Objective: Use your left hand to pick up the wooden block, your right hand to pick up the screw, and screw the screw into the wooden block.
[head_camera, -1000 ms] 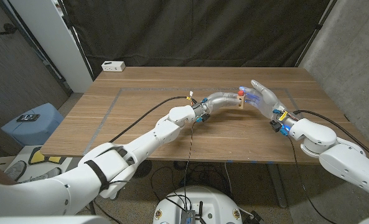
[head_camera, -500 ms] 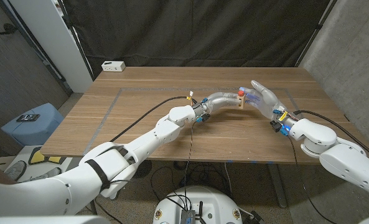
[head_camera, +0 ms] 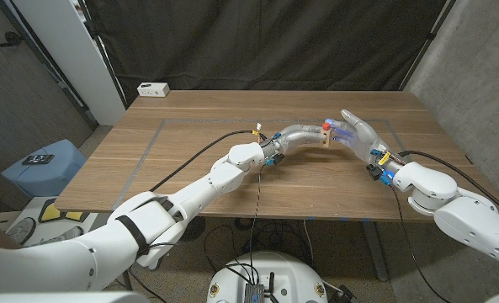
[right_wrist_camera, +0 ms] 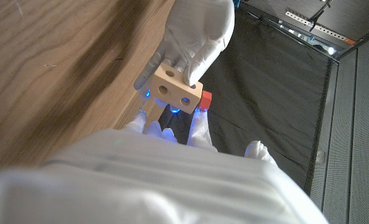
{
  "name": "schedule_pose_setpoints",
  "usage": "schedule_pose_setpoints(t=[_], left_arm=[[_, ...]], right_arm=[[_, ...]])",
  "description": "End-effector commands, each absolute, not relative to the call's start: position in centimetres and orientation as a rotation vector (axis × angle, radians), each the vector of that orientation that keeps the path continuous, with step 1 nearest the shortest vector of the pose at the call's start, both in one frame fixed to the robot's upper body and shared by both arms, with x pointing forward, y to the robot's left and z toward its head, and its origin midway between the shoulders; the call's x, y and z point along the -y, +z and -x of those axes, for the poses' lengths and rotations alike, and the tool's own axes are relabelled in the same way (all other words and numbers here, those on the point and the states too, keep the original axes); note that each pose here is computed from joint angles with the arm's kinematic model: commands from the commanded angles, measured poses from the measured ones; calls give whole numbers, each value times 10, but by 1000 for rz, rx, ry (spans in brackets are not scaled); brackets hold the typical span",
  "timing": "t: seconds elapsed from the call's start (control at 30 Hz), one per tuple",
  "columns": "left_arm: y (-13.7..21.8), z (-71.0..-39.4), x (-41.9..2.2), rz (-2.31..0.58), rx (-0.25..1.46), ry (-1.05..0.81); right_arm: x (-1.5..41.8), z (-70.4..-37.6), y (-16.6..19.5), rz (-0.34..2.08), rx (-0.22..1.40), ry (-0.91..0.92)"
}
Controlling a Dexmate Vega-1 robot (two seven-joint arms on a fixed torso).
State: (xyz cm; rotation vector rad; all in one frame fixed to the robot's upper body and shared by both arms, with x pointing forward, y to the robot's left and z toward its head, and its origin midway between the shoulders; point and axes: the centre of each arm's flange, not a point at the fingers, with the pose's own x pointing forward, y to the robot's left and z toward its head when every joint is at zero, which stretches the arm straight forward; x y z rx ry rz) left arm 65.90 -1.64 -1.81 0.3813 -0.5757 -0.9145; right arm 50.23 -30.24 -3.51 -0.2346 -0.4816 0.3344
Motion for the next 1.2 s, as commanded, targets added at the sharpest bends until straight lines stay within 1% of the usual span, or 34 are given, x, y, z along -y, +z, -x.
schedule_pose_setpoints(t=[0.03,0.7,1.2], left_arm=[[-20,-658,15,-380,573,-916],[-20,-658,14,-378,575,-915],[-21,-658,13,-374,570,-912]], right_arm=[[303,-496,-38,232,478,323],[302,-484,-38,245,470,318],[299,-482,-38,246,464,329]])
